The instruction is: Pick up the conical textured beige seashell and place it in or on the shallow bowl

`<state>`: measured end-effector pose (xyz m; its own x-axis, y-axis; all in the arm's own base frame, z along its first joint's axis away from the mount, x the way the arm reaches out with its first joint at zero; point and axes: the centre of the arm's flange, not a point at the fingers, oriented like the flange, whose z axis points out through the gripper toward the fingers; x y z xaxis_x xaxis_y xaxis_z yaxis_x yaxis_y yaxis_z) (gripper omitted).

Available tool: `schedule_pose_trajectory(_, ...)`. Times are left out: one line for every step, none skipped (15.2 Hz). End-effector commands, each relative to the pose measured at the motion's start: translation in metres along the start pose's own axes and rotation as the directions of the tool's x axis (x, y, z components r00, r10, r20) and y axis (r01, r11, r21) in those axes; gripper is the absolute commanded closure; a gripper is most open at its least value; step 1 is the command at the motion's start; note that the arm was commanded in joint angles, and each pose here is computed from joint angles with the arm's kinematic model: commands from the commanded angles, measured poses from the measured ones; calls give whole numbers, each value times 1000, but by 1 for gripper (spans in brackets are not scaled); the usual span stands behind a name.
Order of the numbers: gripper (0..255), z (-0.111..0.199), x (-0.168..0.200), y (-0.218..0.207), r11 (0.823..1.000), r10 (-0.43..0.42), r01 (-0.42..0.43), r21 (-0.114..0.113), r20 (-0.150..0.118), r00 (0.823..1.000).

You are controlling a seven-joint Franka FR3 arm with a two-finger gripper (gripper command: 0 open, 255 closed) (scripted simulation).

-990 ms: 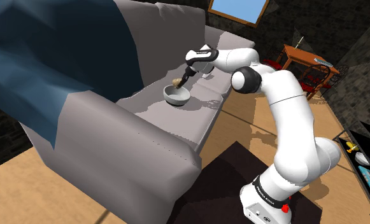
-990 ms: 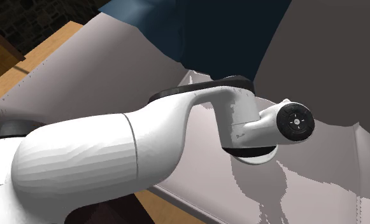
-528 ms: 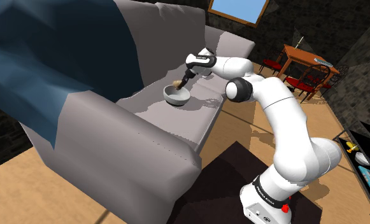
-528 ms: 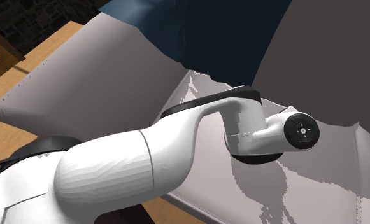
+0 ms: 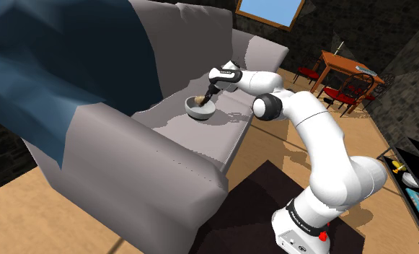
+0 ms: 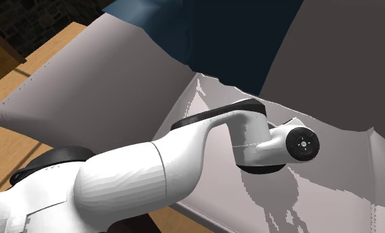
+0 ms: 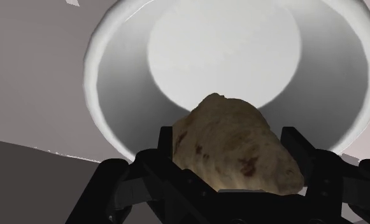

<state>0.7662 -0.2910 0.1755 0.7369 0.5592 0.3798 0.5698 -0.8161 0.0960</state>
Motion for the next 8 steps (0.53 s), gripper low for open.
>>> schedule_pose_trajectory(255, 1, 0, 0, 1000, 0, 0, -1, -1, 1000)
schedule_pose_trajectory(255, 1, 0, 0, 1000, 0, 0, -1, -1, 1000)
schedule_pose_trajectory(255, 1, 0, 0, 1000, 0, 0, -1, -1, 1000)
schedule_pose_trajectory(255, 1, 0, 0, 1000, 0, 0, -1, -1, 1000)
schedule_pose_trajectory(255, 1, 0, 0, 1000, 0, 0, -1, -1, 1000)
schedule_pose_trajectory(255, 1, 0, 0, 1000, 0, 0, -1, -1, 1000)
schedule_pose_trajectory(0, 1, 0, 0, 1000, 0, 0, -1, -1, 1000)
schedule_pose_trajectory(0, 1, 0, 0, 1000, 0, 0, -1, -1, 1000)
